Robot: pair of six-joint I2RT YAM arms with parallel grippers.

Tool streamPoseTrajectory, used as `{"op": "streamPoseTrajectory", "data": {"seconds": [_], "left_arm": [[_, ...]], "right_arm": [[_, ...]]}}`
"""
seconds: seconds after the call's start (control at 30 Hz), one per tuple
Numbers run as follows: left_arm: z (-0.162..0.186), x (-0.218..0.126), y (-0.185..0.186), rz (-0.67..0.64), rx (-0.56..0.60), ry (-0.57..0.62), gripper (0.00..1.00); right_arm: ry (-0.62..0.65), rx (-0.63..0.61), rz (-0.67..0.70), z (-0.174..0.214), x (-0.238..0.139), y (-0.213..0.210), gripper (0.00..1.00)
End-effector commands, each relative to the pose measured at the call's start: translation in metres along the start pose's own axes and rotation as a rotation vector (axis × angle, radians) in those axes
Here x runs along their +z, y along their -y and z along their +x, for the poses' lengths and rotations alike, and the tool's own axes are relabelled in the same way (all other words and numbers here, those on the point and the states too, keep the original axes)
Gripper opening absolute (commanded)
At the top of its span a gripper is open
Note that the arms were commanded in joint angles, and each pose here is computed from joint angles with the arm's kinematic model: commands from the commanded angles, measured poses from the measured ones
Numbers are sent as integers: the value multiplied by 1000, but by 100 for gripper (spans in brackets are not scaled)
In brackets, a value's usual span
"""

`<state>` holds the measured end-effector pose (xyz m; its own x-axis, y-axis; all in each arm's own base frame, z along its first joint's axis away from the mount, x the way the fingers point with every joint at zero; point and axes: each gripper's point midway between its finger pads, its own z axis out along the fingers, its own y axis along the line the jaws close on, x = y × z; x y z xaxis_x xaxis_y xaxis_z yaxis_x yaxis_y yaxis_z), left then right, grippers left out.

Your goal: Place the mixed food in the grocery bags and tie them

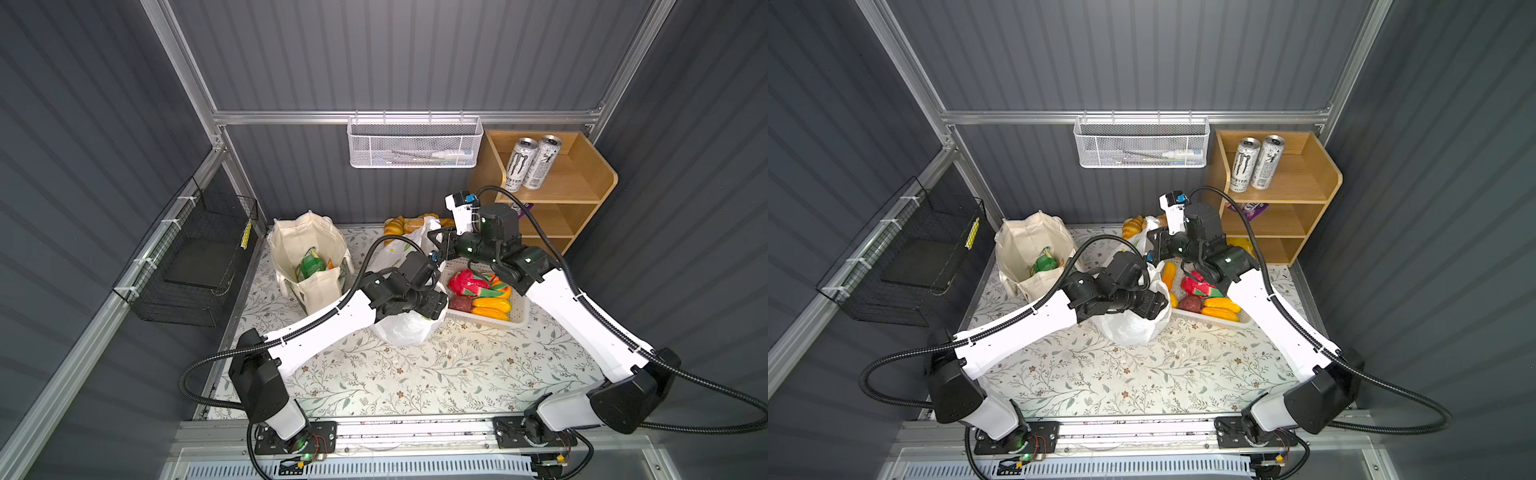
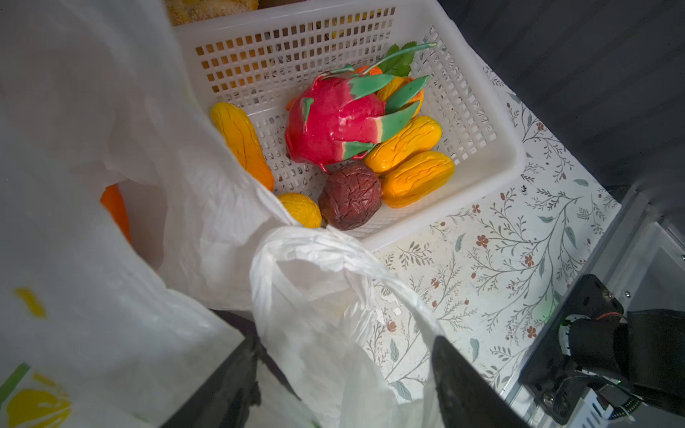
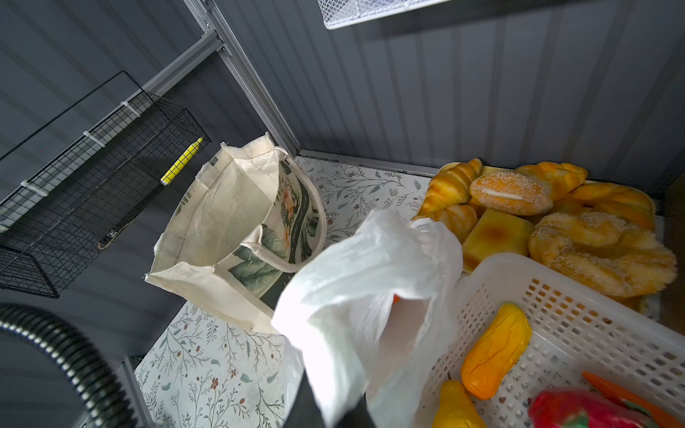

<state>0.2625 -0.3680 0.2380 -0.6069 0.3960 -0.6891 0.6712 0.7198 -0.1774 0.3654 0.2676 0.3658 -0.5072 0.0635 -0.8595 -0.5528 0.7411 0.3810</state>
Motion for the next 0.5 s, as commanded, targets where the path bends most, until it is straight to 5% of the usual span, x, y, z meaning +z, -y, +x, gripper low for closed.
{"op": "streamPoseTrajectory", "data": {"seconds": [0.0, 0.2, 0.47], "left_arm": [[-42, -50, -5, -42, -58, 202, 74], [-56, -64, 11, 17, -62, 231, 74], [-31, -25, 22, -26, -36, 137, 73]], "right_arm": [[-20, 3, 0, 9, -2, 2, 0], [-21, 3, 5, 10, -2, 4, 0], [-14, 9, 8, 10, -2, 5, 0]]}}
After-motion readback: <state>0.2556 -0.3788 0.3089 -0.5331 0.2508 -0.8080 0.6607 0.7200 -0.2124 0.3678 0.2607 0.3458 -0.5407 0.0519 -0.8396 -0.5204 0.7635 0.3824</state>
